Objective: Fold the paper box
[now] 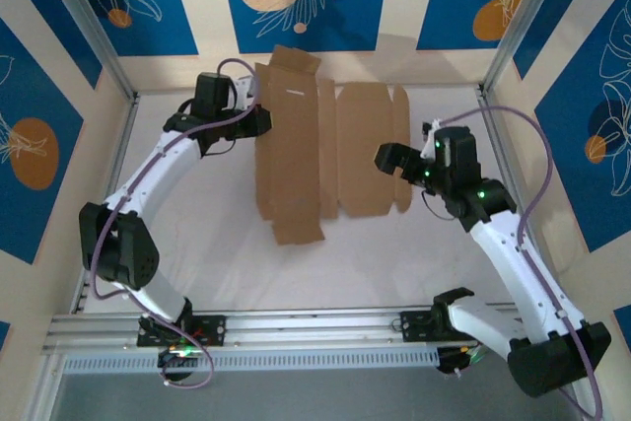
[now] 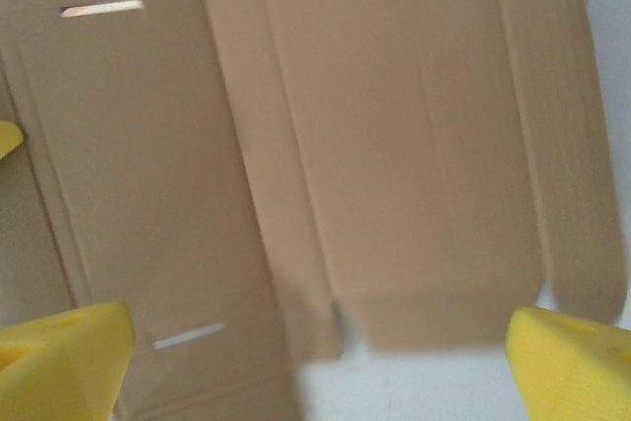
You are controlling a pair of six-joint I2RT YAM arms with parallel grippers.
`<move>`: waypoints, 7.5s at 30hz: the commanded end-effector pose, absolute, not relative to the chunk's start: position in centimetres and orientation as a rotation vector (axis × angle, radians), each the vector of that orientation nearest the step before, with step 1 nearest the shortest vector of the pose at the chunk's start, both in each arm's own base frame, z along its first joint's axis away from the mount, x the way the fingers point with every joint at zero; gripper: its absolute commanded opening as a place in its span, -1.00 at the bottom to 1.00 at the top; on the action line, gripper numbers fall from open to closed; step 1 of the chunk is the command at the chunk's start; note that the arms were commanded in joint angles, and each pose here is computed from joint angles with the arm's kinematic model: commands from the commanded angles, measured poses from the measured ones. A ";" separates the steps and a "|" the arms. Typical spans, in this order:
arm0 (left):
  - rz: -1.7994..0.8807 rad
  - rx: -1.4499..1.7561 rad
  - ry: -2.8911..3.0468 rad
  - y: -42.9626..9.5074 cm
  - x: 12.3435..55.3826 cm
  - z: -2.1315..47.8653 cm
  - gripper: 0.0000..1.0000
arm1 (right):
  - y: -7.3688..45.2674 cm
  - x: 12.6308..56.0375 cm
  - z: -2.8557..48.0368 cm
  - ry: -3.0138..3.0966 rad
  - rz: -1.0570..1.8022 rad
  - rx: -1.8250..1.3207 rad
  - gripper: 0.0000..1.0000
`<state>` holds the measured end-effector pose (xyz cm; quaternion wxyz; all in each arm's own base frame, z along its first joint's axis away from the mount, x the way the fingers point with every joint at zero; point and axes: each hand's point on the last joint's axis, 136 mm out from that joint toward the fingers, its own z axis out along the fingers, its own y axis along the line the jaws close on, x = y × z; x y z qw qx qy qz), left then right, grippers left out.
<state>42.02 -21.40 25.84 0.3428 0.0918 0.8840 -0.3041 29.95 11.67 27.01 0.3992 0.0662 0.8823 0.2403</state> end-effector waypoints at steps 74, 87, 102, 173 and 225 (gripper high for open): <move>0.593 1.569 1.394 -34.8 42.1 25.3 -1.00 | 16.0 39.1 23.8 2.224 1.549 1.165 -0.43; 0.609 1.502 1.443 -32.3 42.3 24.3 -0.27 | 13.4 39.7 23.7 2.169 1.552 1.210 -1.00; 0.323 1.200 1.747 -29.8 40.5 26.7 -0.02 | 13.2 40.1 23.7 2.188 1.605 1.172 -1.00; -1.306 -1.119 1.858 -22.6 41.1 19.1 -1.00 | 13.5 37.1 23.1 2.607 1.016 0.543 0.13; -1.288 -1.134 1.891 -22.0 39.3 17.7 -1.00 | 22.8 40.1 16.0 2.465 1.647 0.724 -0.91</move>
